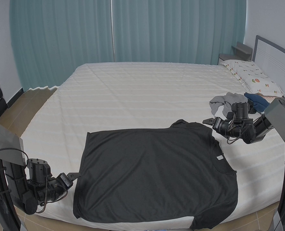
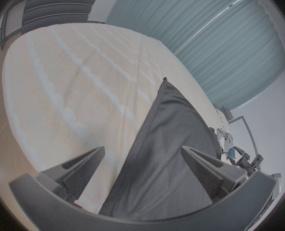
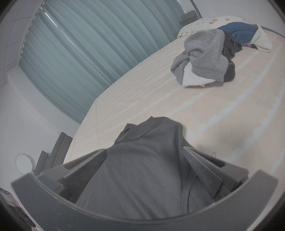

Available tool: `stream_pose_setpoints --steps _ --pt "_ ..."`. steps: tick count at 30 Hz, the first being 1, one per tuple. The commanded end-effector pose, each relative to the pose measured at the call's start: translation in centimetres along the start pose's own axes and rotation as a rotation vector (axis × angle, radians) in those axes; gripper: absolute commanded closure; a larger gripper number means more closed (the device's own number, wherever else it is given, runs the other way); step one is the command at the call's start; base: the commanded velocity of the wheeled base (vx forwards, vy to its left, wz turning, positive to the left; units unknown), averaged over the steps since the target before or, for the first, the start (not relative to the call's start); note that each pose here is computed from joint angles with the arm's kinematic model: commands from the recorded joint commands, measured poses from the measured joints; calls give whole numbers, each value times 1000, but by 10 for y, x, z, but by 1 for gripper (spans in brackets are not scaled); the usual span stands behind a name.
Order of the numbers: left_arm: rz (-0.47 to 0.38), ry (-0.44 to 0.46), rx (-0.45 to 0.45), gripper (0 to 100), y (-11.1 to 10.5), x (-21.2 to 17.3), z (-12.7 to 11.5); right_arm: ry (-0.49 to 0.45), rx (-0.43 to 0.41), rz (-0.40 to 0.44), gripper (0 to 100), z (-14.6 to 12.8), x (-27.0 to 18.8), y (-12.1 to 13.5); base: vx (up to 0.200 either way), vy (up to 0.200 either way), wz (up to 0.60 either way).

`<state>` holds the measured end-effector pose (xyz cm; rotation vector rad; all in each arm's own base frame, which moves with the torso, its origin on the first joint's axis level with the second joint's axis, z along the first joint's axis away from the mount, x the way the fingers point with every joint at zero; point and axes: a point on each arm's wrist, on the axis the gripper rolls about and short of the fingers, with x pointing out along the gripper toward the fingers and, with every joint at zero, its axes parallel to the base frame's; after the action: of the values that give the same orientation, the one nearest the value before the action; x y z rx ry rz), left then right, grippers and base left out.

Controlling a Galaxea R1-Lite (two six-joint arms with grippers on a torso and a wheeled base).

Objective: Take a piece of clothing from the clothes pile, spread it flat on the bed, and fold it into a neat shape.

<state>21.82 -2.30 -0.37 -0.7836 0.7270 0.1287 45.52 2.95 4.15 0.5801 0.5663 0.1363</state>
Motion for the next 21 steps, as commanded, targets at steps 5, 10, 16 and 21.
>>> stream_pose_setpoints --steps 5,10,16,21 --pt "-2 -2 -2 0 0 2 1 13 18 -37 0 -2 48 -35 0 0 0" --pt "1 -1 -2 0 0 2 0 -4 16 -37 0 -1 61 -42 0 0 0" --pt "3 0 -2 0 0 3 0 -36 21 -36 0 8 76 -48 0 0 0" --pt "0 -2 -2 0 0 3 1 -40 29 -49 0 8 84 -53 0 0 0"
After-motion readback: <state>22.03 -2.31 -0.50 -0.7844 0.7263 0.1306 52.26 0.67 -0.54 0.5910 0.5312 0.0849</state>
